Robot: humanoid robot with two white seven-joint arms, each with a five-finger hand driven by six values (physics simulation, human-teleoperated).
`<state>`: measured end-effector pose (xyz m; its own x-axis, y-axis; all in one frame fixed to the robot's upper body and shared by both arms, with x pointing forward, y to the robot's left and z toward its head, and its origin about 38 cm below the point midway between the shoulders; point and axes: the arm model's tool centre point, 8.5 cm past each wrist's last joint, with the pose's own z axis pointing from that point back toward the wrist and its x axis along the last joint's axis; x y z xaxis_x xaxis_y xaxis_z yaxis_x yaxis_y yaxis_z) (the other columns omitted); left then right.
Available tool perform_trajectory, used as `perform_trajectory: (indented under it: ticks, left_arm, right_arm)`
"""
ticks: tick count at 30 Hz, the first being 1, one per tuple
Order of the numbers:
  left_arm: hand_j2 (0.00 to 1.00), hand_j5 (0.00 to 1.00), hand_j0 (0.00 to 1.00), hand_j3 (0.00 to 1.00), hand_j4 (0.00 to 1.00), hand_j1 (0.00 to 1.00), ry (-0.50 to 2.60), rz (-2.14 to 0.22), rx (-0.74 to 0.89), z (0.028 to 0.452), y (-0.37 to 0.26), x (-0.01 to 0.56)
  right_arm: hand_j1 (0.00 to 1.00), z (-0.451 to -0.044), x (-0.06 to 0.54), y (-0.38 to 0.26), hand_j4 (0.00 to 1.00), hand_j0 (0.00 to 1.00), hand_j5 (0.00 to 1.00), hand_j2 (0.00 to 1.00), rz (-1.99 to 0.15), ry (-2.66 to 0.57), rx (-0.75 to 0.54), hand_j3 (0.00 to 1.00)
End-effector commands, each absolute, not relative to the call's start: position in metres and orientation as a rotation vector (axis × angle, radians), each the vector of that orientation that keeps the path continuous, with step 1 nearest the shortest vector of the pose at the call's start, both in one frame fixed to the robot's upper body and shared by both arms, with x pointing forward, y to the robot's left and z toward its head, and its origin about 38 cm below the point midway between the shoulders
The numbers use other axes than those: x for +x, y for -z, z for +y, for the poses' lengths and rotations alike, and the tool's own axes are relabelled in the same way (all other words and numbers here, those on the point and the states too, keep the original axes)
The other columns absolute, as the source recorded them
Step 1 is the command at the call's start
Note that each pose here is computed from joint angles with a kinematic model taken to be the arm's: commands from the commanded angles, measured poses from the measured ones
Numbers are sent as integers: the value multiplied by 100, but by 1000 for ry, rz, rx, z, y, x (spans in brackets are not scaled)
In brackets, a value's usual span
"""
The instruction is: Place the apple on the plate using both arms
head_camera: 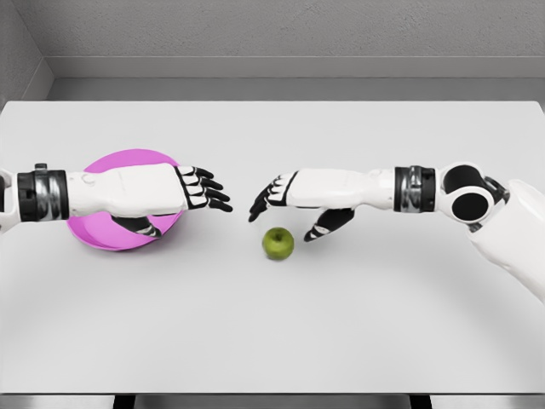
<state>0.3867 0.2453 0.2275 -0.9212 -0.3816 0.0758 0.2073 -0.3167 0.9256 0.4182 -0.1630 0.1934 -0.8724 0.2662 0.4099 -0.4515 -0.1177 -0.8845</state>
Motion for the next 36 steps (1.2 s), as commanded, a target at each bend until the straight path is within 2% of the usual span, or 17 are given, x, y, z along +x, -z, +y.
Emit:
perform_trajectory:
  ticks: [1,3,5,6,8,12,15,17,21,24,31,36]
  left_arm:
    - [100,100,100,100,100,100,2276,-1570,209,244,-226,386]
    - [100,100,100,100,100,100,2277,-1585,203,239,-228,386]
    - [100,100,100,100,100,100,2309,-1623,160,214,-228,388]
    - [100,100,100,100,100,100,2347,-1626,118,196,-226,388]
    - [100,100,100,100,100,100,2348,-1642,110,189,-227,388]
    - [100,100,100,100,100,100,2367,-1647,103,169,-233,402]
    - [100,100,100,100,100,100,2386,-1645,83,142,-235,422]
    - [100,100,100,100,100,100,2403,-1624,11,124,-217,419]
    - [100,100,100,100,100,100,2449,-1613,14,108,-210,417]
    - [100,100,100,100,100,100,2436,-1524,48,118,-192,433]
    - [100,100,100,100,100,100,2470,-1519,-7,103,-182,424]
    - [96,96,96,96,96,96,2487,-1509,-34,98,-176,419]
  right_arm:
    - [100,-177,425,-203,100,100,100,100,-1714,-1989,161,100]
    - [100,-210,441,-214,100,100,100,100,-1750,-1857,73,100]
    - [100,-252,454,-229,100,100,100,100,-1766,-1738,-8,100]
    - [100,-292,459,-245,100,100,100,100,-1784,-1637,-103,100]
    - [100,-339,458,-259,100,100,100,100,-1834,-1482,-215,100]
    - [100,-359,451,-251,100,100,100,100,-1766,-1493,-249,100]
    - [100,-359,450,-251,100,100,100,100,-1762,-1502,-251,100]
    - [100,-357,450,-251,100,100,100,100,-1765,-1504,-246,100]
    - [100,-359,447,-245,100,100,100,100,-1749,-1505,-241,100]
    - [100,-362,447,-249,100,100,100,100,-1747,-1510,-257,100]
    - [100,-363,447,-250,100,100,100,100,-1745,-1512,-259,100]
    - [100,-363,448,-250,100,100,100,100,-1744,-1514,-260,100]
